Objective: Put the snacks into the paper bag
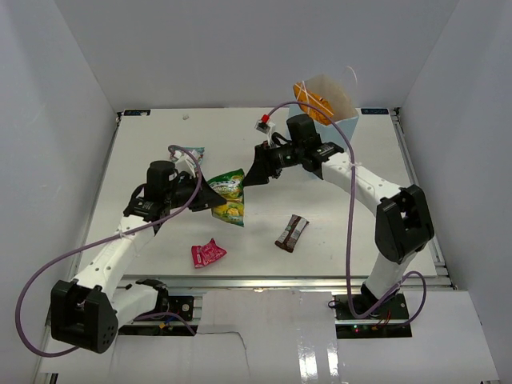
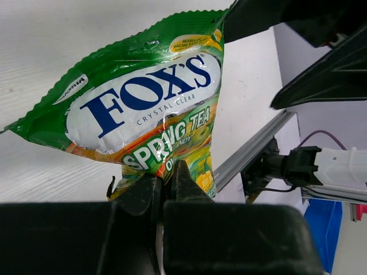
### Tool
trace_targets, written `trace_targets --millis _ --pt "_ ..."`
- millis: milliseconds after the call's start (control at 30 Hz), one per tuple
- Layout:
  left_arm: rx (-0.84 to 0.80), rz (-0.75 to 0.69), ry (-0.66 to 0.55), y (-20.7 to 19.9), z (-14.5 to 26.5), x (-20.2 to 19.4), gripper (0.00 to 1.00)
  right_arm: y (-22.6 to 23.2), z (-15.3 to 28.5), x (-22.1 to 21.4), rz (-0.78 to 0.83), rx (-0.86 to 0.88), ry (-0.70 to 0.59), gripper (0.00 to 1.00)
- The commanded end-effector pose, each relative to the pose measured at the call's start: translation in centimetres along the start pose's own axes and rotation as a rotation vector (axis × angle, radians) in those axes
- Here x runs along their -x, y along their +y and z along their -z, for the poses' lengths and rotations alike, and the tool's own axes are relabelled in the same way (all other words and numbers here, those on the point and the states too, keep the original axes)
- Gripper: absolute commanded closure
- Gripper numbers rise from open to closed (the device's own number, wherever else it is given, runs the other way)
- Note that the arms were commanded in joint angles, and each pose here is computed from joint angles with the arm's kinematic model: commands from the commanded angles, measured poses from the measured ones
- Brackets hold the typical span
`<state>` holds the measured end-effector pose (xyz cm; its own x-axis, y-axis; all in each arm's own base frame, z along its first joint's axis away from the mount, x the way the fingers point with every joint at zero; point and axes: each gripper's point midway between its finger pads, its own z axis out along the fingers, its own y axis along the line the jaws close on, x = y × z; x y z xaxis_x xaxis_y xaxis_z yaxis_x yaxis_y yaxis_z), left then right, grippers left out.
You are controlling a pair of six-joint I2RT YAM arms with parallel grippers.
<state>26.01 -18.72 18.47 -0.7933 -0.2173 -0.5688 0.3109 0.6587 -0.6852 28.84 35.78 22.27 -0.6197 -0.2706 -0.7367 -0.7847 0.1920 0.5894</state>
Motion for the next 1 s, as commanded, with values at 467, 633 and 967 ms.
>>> trace_targets --millis 467,633,967 --pt "-0.173 -0.08 -0.035 -6.2 -0.6 0.6 1.0 3.3 -2.5 -0.3 -0.339 0.098 -0.054 0.47" --pt "-0.17 -0.071 -0.033 -5.9 -0.7 0.1 1.0 3.9 -2.3 -1.1 -0.342 0.139 -0.032 0.61" --pt "-0.153 -0.092 0.003 -4.9 -0.7 -1.3 0.67 7.4 -0.6 -0.3 -0.156 0.339 -0.022 0.89"
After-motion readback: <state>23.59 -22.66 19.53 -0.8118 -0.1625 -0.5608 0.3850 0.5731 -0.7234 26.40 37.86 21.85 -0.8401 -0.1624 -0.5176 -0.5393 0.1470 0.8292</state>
